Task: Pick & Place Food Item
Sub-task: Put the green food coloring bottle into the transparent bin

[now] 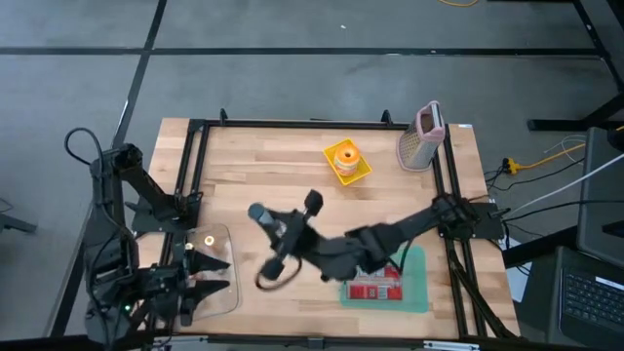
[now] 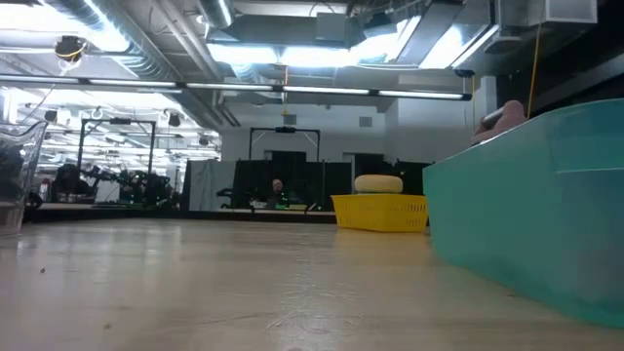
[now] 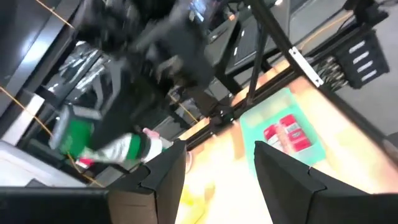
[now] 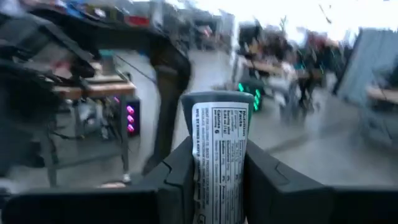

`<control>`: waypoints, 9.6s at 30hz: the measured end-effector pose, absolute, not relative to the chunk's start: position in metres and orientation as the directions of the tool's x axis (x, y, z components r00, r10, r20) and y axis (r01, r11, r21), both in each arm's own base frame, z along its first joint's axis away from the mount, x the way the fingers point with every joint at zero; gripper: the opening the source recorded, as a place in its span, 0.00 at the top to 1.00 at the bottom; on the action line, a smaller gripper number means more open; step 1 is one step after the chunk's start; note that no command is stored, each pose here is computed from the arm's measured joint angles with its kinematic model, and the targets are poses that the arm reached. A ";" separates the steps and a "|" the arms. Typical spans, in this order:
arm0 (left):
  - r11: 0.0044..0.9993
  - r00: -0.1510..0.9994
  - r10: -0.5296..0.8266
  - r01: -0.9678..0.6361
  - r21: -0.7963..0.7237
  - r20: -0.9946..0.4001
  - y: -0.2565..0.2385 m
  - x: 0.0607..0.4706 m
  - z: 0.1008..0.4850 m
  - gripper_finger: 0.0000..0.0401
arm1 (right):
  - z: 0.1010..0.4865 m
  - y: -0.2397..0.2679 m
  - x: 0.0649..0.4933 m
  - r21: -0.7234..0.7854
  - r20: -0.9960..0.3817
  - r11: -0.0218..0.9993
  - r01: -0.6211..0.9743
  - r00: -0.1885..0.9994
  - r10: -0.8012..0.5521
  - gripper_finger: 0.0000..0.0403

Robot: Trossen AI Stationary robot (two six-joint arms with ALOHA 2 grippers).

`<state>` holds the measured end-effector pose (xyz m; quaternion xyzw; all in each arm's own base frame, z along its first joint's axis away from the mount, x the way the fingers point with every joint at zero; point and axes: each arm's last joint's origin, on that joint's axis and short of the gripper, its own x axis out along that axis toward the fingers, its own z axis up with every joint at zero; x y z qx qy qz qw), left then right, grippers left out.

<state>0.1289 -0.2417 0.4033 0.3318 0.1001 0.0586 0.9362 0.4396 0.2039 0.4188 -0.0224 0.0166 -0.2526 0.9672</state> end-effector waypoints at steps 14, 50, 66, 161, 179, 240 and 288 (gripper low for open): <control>0.608 0.927 0.375 -0.231 0.760 -0.019 -0.240 0.136 0.397 0.54 | 0.477 0.237 0.414 -0.138 0.598 0.979 0.150 0.800 -0.038 0.77; 0.633 0.955 0.295 -0.195 0.749 -0.001 -0.254 0.109 0.422 0.59 | 0.243 0.189 0.443 -0.094 -0.516 0.681 0.726 0.549 -0.657 0.74; 0.684 0.964 0.266 -0.175 0.708 -0.019 -0.255 0.115 0.420 0.59 | 0.139 0.119 0.476 0.234 -0.750 0.760 0.606 0.610 -0.256 0.71; 0.822 0.957 0.276 -0.187 0.538 -0.088 -0.236 0.151 0.412 0.59 | 0.126 0.139 0.498 -0.496 -0.794 -0.456 -0.739 0.599 -0.107 0.55; 0.838 0.957 0.262 -0.160 0.522 -0.127 -0.233 0.151 0.404 0.59 | 0.233 0.179 0.523 -0.870 -0.486 0.204 -0.448 0.848 -0.210 0.60; 0.883 0.968 0.177 -0.078 0.463 -0.176 -0.236 0.151 0.402 0.59 | 0.145 0.058 0.524 -0.017 -0.949 1.000 0.001 0.316 -0.016 1.00; 0.988 0.988 -0.021 0.044 0.148 -0.153 -0.181 0.173 0.260 0.59 | 0.220 0.046 0.265 -0.056 -0.931 0.679 0.732 0.207 -0.300 0.66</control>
